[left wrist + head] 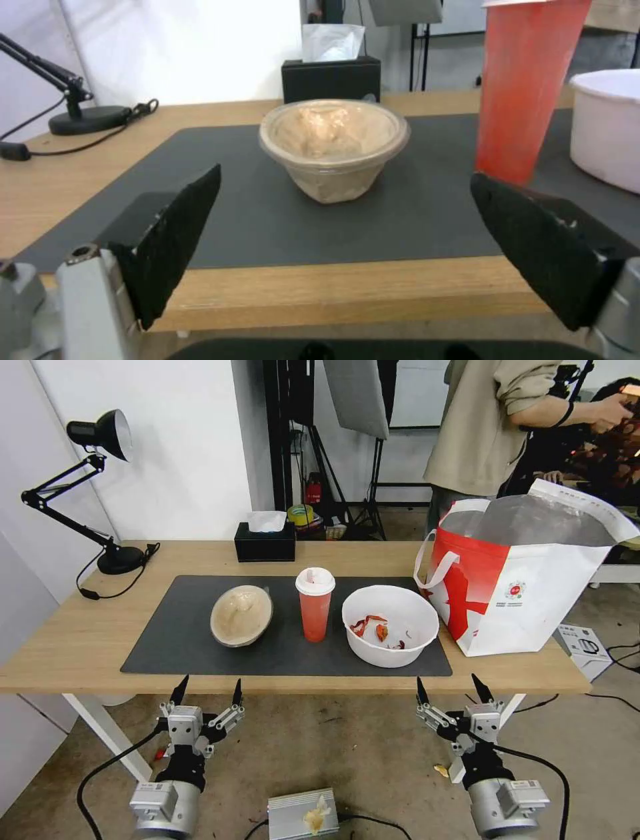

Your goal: Pick up the trash from the table and place it into the takeout bag.

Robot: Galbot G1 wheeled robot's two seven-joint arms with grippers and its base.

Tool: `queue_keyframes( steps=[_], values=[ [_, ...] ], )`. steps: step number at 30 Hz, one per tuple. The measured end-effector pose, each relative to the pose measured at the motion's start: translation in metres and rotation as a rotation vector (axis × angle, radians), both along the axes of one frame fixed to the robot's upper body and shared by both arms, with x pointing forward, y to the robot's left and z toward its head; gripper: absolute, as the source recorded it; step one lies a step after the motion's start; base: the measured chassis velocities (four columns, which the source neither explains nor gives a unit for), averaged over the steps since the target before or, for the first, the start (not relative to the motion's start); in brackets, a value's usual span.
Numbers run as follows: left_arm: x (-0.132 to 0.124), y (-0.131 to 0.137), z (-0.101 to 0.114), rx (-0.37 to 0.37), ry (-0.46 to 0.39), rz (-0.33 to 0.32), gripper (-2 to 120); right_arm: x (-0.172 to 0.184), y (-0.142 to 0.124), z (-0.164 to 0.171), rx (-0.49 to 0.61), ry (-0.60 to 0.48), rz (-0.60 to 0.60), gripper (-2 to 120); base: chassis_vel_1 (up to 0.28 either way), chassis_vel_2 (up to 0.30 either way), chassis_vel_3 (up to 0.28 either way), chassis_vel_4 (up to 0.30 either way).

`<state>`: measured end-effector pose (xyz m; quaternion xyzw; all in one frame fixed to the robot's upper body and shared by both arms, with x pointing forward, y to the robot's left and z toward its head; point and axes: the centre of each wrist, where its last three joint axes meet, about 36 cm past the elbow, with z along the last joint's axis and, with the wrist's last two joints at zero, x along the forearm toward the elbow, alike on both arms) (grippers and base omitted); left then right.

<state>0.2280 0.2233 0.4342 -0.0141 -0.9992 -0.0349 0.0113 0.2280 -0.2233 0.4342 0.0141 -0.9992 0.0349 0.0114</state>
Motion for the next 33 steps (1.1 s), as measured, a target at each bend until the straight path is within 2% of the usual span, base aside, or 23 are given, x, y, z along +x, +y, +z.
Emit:
queue_keyframes(
  steps=[20, 22, 23, 25, 26, 27, 30, 33],
  values=[
    [-0.001, 0.003, -0.002, -0.005, 0.002, 0.002, 100, 0.000, -0.002, 0.000, -0.002, 0.002, 0.005, 100, 0.000, 0.000, 0.000, 0.000],
    [-0.010, 0.023, -0.020, -0.015, 0.018, 0.020, 100, 0.004, -0.018, -0.005, -0.025, 0.051, 0.030, 100, 0.000, 0.000, 0.000, 0.000],
    [-0.010, 0.023, -0.020, -0.015, 0.018, 0.020, 100, 0.004, -0.018, -0.005, -0.025, 0.051, 0.030, 100, 0.000, 0.000, 0.000, 0.000],
    [-0.024, 0.056, -0.042, -0.027, 0.030, 0.056, 100, 0.011, -0.042, -0.008, -0.059, 0.116, 0.061, 100, 0.000, 0.000, 0.000, 0.000],
    [-0.028, 0.065, -0.047, -0.029, 0.032, 0.068, 100, 0.014, -0.052, -0.009, -0.073, 0.146, 0.073, 100, 0.000, 0.000, 0.000, 0.000],
    [-0.028, 0.065, -0.047, -0.029, 0.032, 0.068, 100, 0.014, -0.052, -0.009, -0.073, 0.146, 0.073, 100, 0.000, 0.000, 0.000, 0.000],
    [-0.030, 0.069, -0.043, -0.078, -0.020, 0.049, 100, 0.025, -0.082, -0.007, -0.109, 0.205, 0.103, 100, 0.000, 0.000, 0.000, 0.000],
    [-0.030, 0.068, -0.042, -0.085, -0.041, 0.039, 100, 0.027, -0.088, -0.002, -0.112, 0.186, 0.120, 100, 0.000, 0.000, 0.000, 0.000]
  ],
)
